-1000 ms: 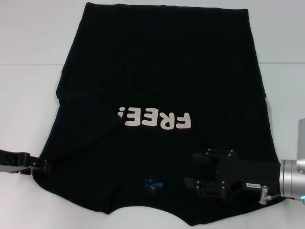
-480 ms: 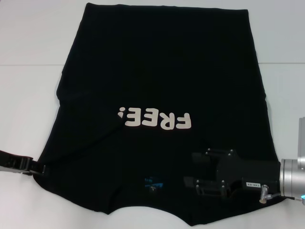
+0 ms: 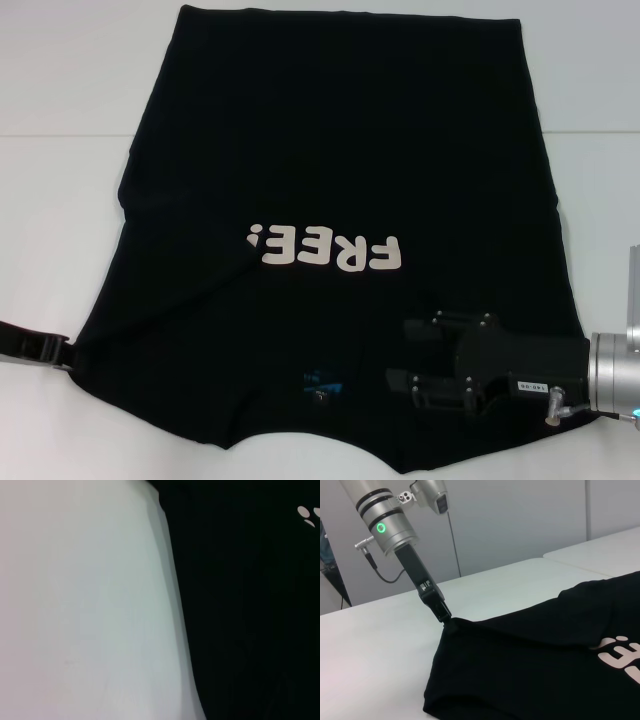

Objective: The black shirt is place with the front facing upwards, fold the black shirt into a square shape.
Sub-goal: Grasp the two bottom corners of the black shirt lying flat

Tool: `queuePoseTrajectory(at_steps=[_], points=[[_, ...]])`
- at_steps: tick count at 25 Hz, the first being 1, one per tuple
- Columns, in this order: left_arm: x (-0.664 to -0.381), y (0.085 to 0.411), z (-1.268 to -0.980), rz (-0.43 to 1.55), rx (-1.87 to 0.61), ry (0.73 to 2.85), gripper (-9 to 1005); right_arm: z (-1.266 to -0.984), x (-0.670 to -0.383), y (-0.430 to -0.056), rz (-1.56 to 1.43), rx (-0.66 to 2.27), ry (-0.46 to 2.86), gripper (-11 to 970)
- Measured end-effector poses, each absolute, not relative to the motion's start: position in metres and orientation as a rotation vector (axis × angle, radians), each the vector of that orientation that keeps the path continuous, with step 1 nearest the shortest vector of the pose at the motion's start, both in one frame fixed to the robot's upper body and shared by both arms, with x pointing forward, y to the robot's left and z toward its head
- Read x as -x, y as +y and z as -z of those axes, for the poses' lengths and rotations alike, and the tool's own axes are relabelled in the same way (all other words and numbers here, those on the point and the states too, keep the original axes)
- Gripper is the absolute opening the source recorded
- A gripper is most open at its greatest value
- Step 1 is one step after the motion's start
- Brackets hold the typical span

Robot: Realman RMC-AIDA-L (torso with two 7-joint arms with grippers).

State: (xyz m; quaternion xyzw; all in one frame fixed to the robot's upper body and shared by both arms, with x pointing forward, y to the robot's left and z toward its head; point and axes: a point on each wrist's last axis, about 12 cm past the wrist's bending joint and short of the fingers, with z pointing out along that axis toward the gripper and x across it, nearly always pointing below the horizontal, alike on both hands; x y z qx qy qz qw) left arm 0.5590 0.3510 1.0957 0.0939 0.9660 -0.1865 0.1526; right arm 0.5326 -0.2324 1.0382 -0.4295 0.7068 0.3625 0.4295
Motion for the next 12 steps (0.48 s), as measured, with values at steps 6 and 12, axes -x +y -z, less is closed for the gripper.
queuePoseTrajectory(at_steps=[6,12], points=[[-0.5597,0.3512,-1.1001,0.55,-0.267,2.757,132,-1.0386,-0.5318,-0.2323,-0.914,1.069,1.759,735],[-0.5595,0.3511,-1.1028,0.558,-0.275,2.755,14,-1.0391,-0.5318,-0.2323,-0.916,1.068,1.756,735]])
